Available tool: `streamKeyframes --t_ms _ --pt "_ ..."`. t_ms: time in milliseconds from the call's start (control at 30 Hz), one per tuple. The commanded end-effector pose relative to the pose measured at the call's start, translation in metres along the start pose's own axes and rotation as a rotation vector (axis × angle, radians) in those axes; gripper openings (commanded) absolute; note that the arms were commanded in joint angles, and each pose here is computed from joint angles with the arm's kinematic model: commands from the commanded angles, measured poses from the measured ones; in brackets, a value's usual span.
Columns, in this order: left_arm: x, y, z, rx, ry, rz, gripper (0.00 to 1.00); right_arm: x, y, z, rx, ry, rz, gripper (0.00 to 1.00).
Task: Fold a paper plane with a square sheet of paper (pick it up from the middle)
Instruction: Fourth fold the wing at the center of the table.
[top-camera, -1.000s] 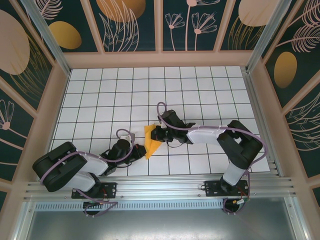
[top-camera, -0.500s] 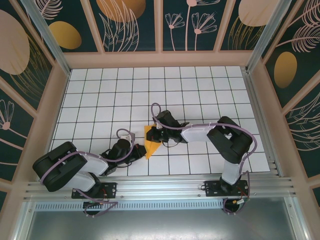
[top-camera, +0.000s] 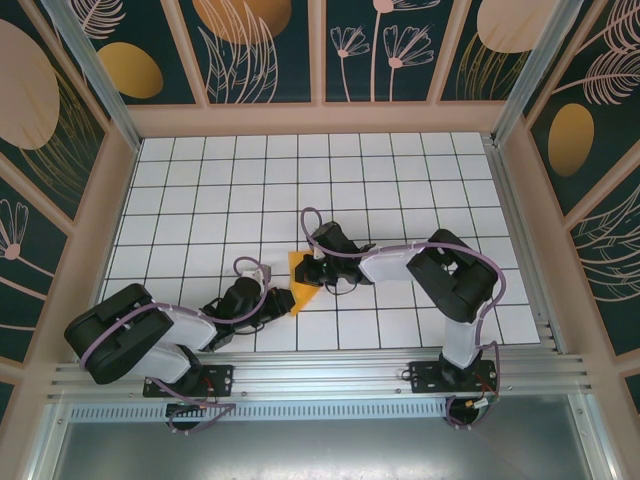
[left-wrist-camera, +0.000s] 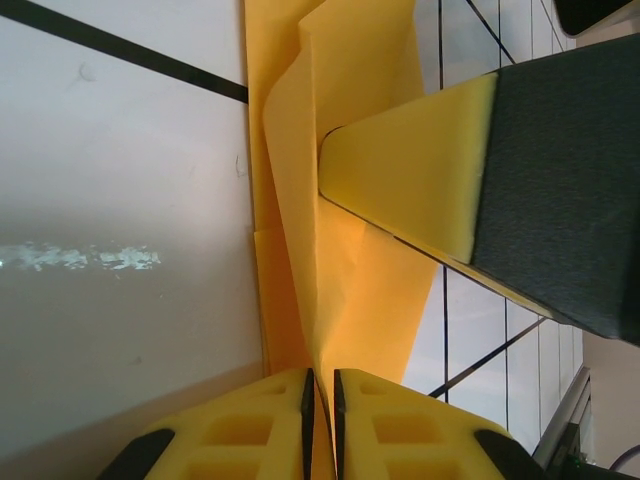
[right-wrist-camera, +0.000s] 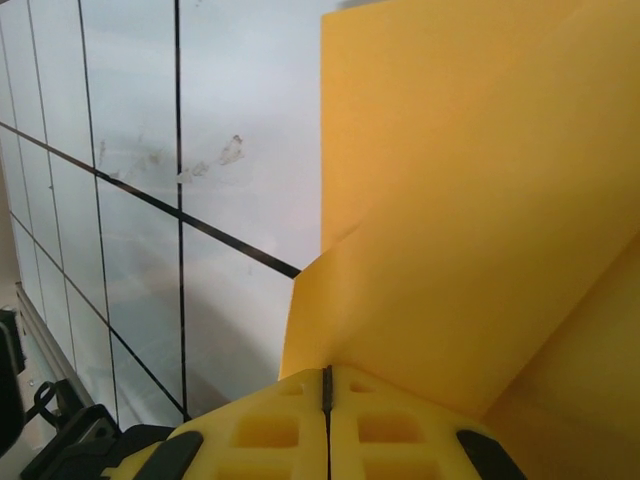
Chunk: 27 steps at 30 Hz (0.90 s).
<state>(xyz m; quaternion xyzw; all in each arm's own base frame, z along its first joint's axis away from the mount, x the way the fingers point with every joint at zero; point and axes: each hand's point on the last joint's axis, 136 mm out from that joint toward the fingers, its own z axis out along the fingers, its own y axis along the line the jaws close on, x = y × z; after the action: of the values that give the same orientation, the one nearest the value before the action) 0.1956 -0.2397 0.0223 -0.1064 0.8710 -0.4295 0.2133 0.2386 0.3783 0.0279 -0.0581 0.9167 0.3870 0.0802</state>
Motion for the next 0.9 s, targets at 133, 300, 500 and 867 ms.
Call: streamKeyframes --t_ms 133,300,500,867 --pt "0.006 0.01 -0.004 -0.036 0.025 0.023 0.17 -0.007 -0.002 0.002 0.017 -0.01 -0.003 0.08" --pt "0.004 0.0 -0.007 0.002 0.019 0.041 0.21 -0.006 0.0 0.001 0.013 -0.006 -0.007 0.08" --pt "0.001 -0.013 -0.01 0.032 0.016 0.082 0.22 -0.005 0.004 -0.004 0.002 -0.012 -0.015 0.09" --pt "0.003 -0.01 -0.003 0.023 0.038 0.089 0.22 -0.002 0.004 -0.004 -0.006 -0.006 -0.018 0.09"
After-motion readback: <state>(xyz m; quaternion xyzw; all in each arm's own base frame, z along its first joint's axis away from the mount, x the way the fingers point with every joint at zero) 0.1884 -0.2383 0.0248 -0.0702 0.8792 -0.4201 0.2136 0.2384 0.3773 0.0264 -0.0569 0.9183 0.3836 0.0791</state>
